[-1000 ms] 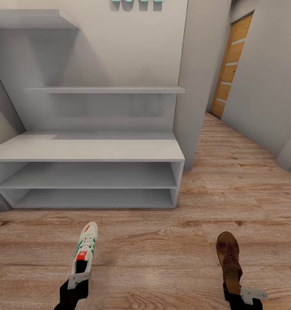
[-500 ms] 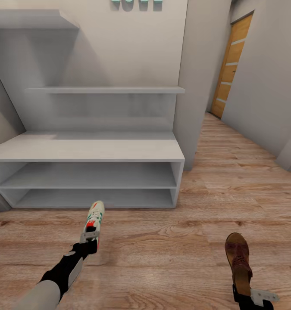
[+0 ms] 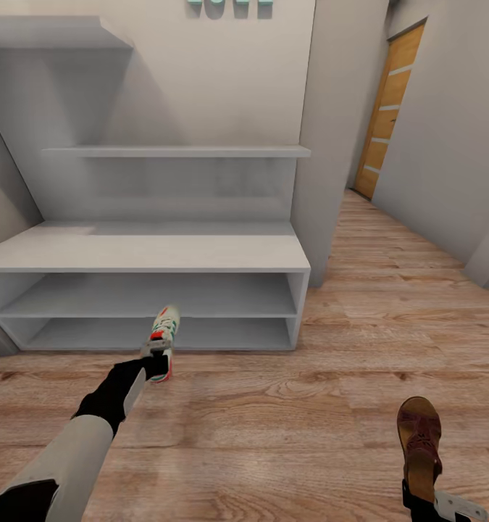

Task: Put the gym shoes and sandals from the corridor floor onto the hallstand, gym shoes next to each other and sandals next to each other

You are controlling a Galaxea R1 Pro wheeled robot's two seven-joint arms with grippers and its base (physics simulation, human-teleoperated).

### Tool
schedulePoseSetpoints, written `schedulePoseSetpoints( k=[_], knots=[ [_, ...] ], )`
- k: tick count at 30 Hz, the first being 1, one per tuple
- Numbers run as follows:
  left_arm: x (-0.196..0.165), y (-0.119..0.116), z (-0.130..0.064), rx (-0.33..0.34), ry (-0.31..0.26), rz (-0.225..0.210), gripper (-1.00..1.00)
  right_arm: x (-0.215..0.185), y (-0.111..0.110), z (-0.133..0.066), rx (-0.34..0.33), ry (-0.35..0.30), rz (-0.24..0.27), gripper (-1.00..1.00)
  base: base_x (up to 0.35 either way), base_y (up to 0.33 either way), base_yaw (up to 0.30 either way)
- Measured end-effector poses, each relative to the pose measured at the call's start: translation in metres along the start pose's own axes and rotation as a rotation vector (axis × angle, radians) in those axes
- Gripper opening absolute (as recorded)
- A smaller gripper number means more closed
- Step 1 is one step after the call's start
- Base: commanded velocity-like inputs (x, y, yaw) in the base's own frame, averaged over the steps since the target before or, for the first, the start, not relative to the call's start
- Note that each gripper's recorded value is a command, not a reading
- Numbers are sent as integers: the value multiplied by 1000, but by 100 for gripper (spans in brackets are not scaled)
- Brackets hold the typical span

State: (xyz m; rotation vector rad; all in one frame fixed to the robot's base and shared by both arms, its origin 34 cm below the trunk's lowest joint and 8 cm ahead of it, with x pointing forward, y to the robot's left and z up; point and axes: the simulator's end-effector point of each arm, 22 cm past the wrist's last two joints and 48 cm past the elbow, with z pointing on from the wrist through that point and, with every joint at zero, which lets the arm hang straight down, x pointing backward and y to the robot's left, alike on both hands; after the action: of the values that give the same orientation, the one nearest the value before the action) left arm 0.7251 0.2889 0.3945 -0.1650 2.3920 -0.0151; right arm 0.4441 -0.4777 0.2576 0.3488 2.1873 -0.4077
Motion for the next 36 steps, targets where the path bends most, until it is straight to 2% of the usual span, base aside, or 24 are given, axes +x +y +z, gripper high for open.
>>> schedulePoseSetpoints(
  k=[10,16,19,25,36],
  knots=[
    [-19,0,-5,0,-37,1,-100,1,0,0,0,2,0,-100,0,0,0],
    [-10,0,4,1,-38,4,-100,17,0,4,3,17,-6,-100,0,0,0],
    [-8,-2,8,2,-34,16,-100,22,-1,4,4,28,-10,-100,0,0,0],
    [-12,-12,7,12,-45,71,-100,22,-1,4,4,26,-12,-100,3,0,0],
    [-10,-13,7,14,-45,75,-100,22,-1,4,3,26,-14,-100,251,0,0]
  ],
)
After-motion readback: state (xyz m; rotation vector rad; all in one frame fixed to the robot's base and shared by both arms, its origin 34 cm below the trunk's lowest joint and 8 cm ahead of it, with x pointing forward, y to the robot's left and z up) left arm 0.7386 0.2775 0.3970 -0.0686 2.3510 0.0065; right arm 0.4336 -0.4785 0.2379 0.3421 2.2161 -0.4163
